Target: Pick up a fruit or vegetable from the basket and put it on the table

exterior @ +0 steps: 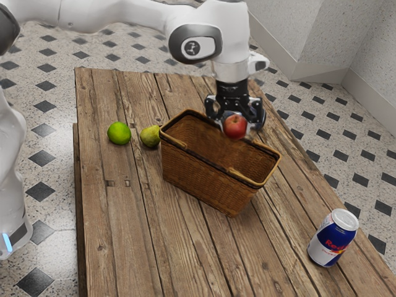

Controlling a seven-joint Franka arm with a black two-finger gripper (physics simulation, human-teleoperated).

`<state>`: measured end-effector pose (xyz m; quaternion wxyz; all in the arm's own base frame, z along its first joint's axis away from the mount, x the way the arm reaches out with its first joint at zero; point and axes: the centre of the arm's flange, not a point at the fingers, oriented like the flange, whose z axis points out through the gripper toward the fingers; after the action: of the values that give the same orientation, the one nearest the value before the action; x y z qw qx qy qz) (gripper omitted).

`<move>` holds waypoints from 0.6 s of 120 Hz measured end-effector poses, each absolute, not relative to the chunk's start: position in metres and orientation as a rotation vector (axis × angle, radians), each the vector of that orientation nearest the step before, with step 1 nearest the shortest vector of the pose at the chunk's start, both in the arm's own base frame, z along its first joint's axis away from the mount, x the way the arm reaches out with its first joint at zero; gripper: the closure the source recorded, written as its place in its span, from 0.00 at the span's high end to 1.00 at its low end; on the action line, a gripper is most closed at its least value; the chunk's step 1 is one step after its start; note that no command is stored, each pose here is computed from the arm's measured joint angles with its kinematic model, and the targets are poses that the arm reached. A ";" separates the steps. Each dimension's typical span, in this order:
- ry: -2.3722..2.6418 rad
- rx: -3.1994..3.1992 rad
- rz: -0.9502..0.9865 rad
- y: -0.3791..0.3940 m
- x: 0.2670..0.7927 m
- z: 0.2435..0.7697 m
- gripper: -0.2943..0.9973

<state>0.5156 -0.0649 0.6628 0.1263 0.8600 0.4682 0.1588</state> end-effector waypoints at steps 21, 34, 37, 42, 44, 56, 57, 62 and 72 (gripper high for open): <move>1.762 2.334 0.611 0.085 0.503 0.699 0.46; 1.910 2.276 0.567 0.133 0.502 0.683 0.44; 1.926 2.270 0.560 0.137 0.501 0.681 0.44; 1.943 2.262 0.549 0.142 0.501 0.679 0.44; 1.949 2.259 0.546 0.143 0.500 0.679 0.44; 1.993 2.221 0.524 0.162 0.494 0.675 0.59; 1.994 2.219 0.523 0.163 0.493 0.675 0.60; 1.998 2.210 0.520 0.166 0.491 0.676 0.64; 1.995 2.208 0.512 0.166 0.489 0.675 0.70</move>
<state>0.4893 0.1655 0.6747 0.0608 0.7299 0.6594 0.1693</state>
